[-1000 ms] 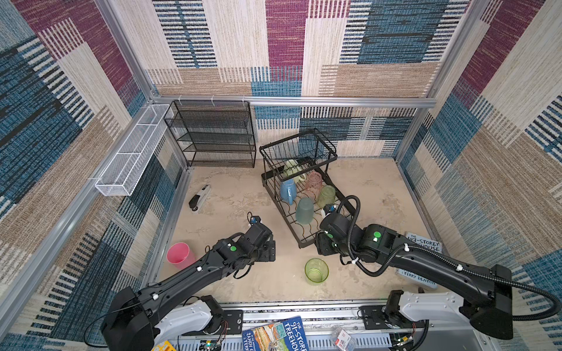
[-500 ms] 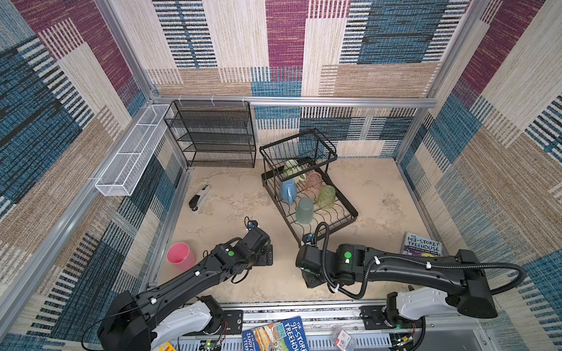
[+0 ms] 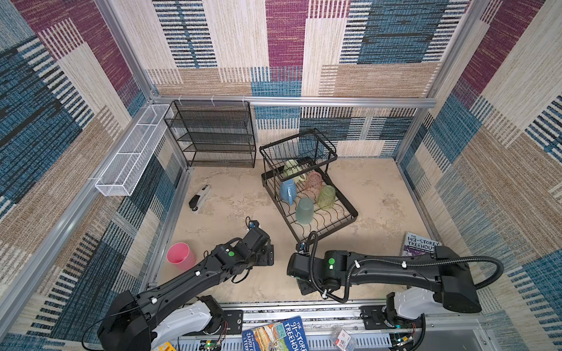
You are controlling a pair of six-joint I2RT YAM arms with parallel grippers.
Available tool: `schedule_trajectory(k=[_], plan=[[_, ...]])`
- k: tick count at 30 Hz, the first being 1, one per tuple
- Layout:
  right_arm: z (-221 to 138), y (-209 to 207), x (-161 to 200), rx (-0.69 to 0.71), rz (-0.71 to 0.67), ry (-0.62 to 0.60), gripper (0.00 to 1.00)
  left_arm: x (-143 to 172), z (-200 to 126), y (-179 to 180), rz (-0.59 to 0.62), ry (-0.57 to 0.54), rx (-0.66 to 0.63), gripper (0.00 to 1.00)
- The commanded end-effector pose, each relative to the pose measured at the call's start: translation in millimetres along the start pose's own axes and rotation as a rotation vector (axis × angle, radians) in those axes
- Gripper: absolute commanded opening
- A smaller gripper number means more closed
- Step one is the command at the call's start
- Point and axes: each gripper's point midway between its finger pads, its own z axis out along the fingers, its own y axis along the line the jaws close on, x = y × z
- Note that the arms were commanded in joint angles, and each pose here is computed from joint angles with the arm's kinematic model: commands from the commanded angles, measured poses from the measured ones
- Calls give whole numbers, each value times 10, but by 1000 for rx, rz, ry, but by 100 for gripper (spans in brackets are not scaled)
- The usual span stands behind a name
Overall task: Load cups into a dish rack
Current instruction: Pick up the cup from the bottom-center of the table.
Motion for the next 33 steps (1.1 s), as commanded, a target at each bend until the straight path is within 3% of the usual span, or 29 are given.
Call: schedule_trajectory(k=[1,13,23,33], plan=[[31,11,-56,8,7,-26,38,-20,0,-34,8,-8,16,89],[-143,-76,-321,67,-21,-117,9,-62,-68,-145,-19,-5,68,89],[-515,35,-712,15,-63,-268,0,-112,-251,-296,-96,-6,166,89],[-847,62,-1179,-89,-79,-442,0,-272,-526,-468,-278,-25,326,89]])
